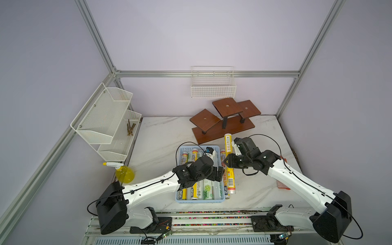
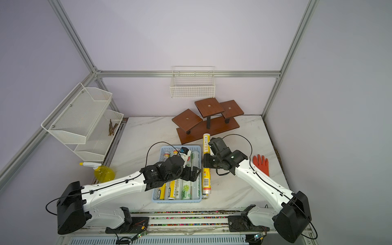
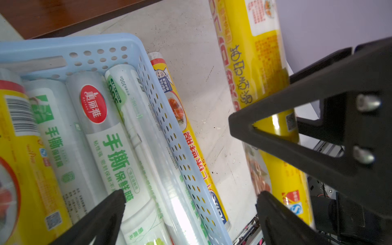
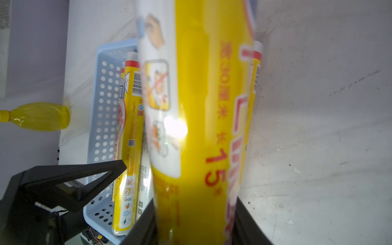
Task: Put the plastic wrap into the basket
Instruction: Pick up the plastic wrap from the center of the board, then place the plastic wrap in the basket.
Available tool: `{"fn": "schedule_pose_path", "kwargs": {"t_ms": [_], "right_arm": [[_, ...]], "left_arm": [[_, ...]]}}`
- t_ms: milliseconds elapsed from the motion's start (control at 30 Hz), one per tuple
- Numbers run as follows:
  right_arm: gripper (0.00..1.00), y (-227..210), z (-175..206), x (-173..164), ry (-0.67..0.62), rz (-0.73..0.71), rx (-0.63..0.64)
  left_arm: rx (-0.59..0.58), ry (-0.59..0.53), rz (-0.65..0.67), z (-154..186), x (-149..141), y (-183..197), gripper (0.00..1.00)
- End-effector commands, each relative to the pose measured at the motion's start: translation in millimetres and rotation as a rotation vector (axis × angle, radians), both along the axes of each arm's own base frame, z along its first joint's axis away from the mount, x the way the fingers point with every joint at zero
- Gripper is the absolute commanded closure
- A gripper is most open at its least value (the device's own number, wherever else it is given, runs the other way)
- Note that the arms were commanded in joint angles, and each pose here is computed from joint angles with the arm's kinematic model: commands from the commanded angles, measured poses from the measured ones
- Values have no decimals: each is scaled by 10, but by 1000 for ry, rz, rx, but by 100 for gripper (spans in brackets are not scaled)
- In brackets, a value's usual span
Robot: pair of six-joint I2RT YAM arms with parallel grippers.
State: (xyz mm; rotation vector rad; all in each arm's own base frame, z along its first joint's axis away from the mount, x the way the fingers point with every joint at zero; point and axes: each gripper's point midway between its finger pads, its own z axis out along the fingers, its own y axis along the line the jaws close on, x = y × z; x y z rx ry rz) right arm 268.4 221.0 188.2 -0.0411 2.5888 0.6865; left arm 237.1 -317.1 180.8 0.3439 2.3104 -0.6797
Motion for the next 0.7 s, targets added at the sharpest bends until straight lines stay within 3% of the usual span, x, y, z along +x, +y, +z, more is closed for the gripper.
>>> {"fn": "schedule_pose_path", "kwargs": {"t_ms": [0, 167, 667], "right_arm": [[63, 238, 227, 90, -53, -2, 112], [63, 506, 271, 71, -43, 6, 234], [63, 973, -28, 53, 42, 55, 279]], "left_arm": [[-17, -86, 59, 212, 64, 154, 0], [10, -111, 133, 232, 45, 428, 0], [26, -186, 273, 297, -62, 1092, 0]]}}
